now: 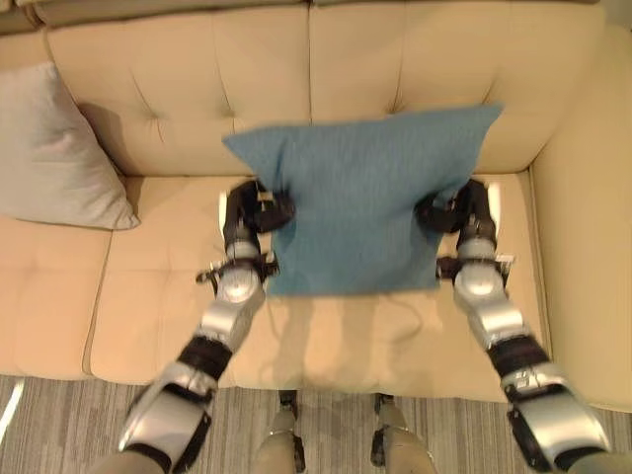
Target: Pick up all the scattered cushions and arrange them neatly on the sofa.
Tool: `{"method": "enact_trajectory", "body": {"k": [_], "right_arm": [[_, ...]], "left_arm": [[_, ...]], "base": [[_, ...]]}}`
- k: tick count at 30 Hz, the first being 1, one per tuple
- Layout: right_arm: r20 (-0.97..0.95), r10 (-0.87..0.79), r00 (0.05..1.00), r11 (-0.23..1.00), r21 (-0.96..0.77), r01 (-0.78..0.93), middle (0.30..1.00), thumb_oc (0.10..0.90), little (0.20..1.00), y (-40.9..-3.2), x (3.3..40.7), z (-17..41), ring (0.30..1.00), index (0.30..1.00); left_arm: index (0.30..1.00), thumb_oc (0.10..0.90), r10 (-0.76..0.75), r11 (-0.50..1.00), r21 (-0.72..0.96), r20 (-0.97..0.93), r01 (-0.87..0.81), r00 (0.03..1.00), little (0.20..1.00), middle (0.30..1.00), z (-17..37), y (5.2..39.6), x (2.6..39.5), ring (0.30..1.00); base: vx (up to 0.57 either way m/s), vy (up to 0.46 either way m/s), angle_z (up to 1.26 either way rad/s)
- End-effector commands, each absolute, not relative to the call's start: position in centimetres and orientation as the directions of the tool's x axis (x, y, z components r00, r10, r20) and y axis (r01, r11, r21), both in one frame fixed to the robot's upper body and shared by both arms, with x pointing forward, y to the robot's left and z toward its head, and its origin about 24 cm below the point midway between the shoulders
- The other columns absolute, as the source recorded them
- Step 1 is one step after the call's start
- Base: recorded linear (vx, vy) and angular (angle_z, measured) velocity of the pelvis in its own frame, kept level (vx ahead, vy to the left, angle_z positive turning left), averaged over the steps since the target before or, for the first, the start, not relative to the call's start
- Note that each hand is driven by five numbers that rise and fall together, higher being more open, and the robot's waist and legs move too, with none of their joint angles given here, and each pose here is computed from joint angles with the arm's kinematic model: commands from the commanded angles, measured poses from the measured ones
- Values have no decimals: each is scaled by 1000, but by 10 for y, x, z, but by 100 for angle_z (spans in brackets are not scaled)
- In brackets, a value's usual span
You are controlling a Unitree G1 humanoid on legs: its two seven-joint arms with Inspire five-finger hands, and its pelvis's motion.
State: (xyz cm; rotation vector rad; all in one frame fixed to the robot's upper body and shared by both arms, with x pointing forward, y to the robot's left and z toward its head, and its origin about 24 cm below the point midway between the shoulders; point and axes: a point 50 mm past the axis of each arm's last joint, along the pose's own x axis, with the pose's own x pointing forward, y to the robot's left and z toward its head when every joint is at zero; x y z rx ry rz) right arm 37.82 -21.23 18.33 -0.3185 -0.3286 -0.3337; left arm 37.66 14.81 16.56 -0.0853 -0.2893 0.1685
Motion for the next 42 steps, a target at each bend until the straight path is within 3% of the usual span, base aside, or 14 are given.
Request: {"method": "enact_trajectory", "body": {"k": [1, 7, 22, 23, 24, 33, 42], "right_arm": [[689, -73, 721, 967, -128, 220, 300, 400, 300, -152, 370, 270, 300, 300], [718, -42, 695, 953, -181, 244, 300, 400, 300, -143, 381, 309, 300, 300], [570, -28, 821, 974, -169, 151, 300, 400, 300, -118, 375, 225, 300, 300], [549, -22, 835, 966, -204, 160, 801, 734, 801, -117, 374, 214, 801, 801], [548, -22, 836, 966, -205, 160, 900, 800, 900, -117, 374, 213, 900, 900], [551, -192, 812, 868, -290, 403, 900, 800, 900, -170, 382, 216, 900, 900], [511, -330, 794, 725, -401, 560, 900, 800, 900, -258, 367, 208, 900, 900]], "left_arm": [[300, 400, 2, 998, -55, 639, 43, 770, 300, 300, 251, 99, 368, 300], [300, 400, 12, 1000, 1, 723, -19, 691, 300, 300, 305, 99, 375, 300], [300, 400, -8, 1000, 9, 619, 3, 785, 300, 300, 248, 86, 372, 300], [900, 800, -22, 1000, 9, 583, 20, 812, 900, 900, 235, 82, 372, 900], [900, 800, -22, 1000, 9, 582, 21, 813, 900, 900, 235, 82, 372, 900], [900, 800, 23, 997, 47, 552, -58, 833, 900, 900, 229, 100, 379, 900], [900, 800, 120, 981, 75, 498, -180, 859, 900, 900, 210, 161, 380, 900]], "base": [[0, 0, 0], [-20, -4, 15], [-38, 21, 3], [-30, 8, 3], [0, 0, 0], [-9, 2, -1], [1, -1, 0]]}}
